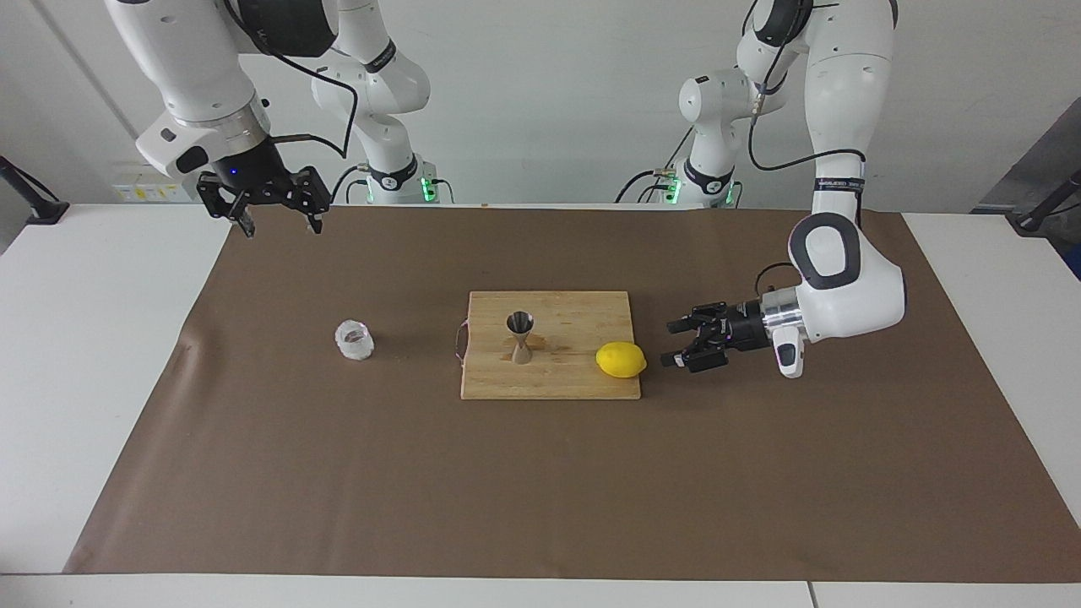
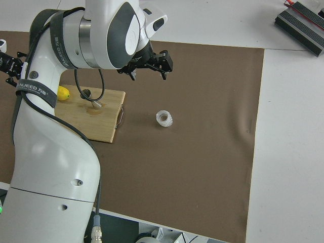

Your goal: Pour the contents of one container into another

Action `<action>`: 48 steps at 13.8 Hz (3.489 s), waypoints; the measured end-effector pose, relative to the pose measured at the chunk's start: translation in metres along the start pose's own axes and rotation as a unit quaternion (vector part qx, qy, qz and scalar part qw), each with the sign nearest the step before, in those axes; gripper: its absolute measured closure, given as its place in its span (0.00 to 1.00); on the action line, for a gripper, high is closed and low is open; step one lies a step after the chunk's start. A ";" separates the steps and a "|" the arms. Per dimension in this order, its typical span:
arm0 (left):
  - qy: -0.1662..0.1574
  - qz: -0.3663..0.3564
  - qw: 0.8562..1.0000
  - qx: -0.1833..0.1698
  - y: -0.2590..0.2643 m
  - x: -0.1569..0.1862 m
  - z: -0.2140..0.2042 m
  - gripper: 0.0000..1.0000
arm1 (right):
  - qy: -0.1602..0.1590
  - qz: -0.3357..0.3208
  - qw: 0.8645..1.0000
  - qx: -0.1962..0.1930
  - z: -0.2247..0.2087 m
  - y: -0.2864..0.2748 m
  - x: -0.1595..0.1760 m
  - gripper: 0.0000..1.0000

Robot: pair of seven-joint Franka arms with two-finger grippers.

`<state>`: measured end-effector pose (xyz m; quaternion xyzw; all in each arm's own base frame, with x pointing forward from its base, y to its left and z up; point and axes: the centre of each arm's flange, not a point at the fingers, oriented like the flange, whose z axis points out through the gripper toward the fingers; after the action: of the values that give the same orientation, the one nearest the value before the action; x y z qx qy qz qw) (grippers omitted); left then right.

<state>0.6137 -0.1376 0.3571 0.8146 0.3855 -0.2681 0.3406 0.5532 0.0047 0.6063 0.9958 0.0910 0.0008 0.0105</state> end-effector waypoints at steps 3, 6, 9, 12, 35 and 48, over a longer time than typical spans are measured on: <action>0.046 0.030 0.997 0.050 -0.003 0.004 -0.008 0.00 | 0.012 -0.104 0.994 -0.003 0.031 0.000 0.007 0.00; 0.091 0.064 0.989 0.094 -0.006 0.005 -0.021 0.00 | 0.010 -0.222 0.975 -0.001 0.065 0.002 0.007 0.00; 0.118 0.113 0.979 0.122 -0.006 0.000 -0.031 0.00 | 0.027 -0.336 0.941 0.013 0.095 0.012 0.006 0.00; 0.139 0.187 0.960 0.155 -0.005 -0.008 -0.043 0.00 | 0.059 -0.428 0.900 0.054 0.134 0.036 0.000 0.00; 0.255 0.365 0.841 0.308 -0.014 -0.140 -0.165 0.00 | 0.228 -0.613 0.735 0.182 0.344 0.103 -0.060 0.00; 0.247 0.387 0.825 0.330 -0.033 -0.137 -0.242 0.00 | 0.261 -0.602 0.729 0.195 0.352 0.088 -0.055 0.00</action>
<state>0.5524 0.0013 0.5925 0.9997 -0.0018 -0.0155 0.0210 0.5160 -0.0994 0.2562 0.6730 0.6688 0.2361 -0.2101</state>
